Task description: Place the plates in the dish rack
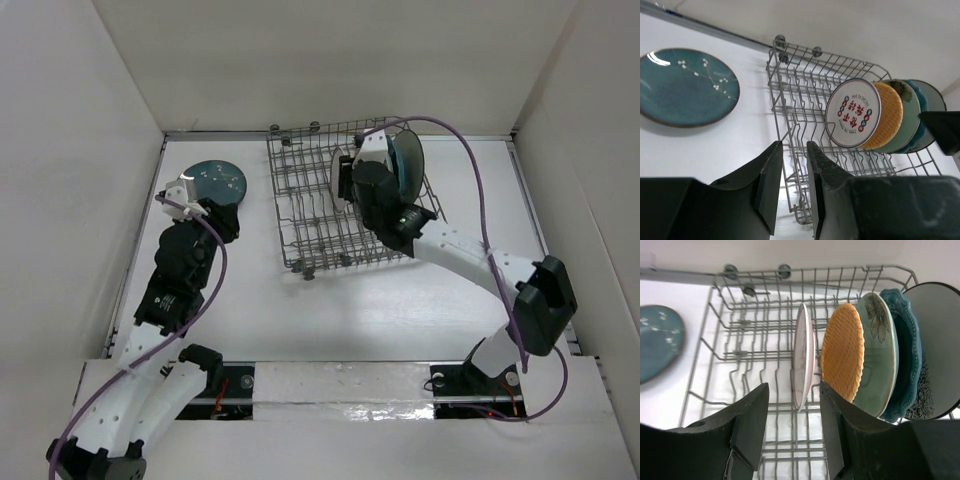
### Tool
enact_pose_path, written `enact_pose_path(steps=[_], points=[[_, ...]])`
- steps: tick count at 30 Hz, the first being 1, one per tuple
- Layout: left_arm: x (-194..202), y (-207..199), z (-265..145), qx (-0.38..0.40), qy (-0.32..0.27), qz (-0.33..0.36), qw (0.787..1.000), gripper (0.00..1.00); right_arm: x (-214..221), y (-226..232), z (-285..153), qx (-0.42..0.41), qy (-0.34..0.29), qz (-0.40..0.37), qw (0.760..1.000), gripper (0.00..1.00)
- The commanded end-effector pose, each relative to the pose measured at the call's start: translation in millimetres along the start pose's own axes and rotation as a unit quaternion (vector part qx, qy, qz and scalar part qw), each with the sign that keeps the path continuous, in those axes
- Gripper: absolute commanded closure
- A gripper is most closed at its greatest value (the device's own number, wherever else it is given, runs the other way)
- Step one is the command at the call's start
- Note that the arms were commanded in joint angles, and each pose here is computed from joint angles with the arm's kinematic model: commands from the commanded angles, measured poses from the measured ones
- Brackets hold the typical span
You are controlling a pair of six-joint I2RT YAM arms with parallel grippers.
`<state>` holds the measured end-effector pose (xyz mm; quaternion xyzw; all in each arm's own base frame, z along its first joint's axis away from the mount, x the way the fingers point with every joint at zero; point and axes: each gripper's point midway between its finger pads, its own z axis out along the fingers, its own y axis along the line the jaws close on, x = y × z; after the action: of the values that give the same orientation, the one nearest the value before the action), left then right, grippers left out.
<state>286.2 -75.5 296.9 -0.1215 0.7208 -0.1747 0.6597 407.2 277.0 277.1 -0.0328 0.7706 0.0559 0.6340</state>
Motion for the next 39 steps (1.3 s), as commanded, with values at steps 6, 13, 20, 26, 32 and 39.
enact_pose_path(steps=[6, 13, 20, 26, 32, 39], points=[[-9.2, 22.1, 46.8, -0.054, 0.016, -0.074, 0.996, 0.42, -16.2, 27.1, -53.7, -0.125, -0.005, 0.067, 0.990, 1.00], [19.1, 70.5, 100.2, -0.085, 0.033, -0.214, 0.973, 0.93, 3.1, 34.4, -114.0, -0.205, -0.016, 0.079, 0.976, 1.00], [28.6, 188.2, 105.6, -0.230, -0.008, -0.272, 0.934, 0.62, -0.2, 24.6, -137.3, -0.235, -0.033, 0.099, 0.966, 0.94], [59.0, 223.9, 129.5, -0.250, 0.051, -0.295, 0.921, 0.45, 9.3, 25.1, -138.2, -0.241, -0.027, 0.098, 0.965, 0.81], [87.3, 242.7, 141.1, -0.271, 0.048, -0.337, 0.900, 0.46, 20.2, 34.6, -134.5, -0.248, -0.014, 0.090, 0.964, 0.79], [118.6, 254.1, 154.2, -0.276, 0.062, -0.380, 0.881, 0.48, 24.3, 35.2, -130.9, -0.243, -0.011, 0.086, 0.966, 0.79]])
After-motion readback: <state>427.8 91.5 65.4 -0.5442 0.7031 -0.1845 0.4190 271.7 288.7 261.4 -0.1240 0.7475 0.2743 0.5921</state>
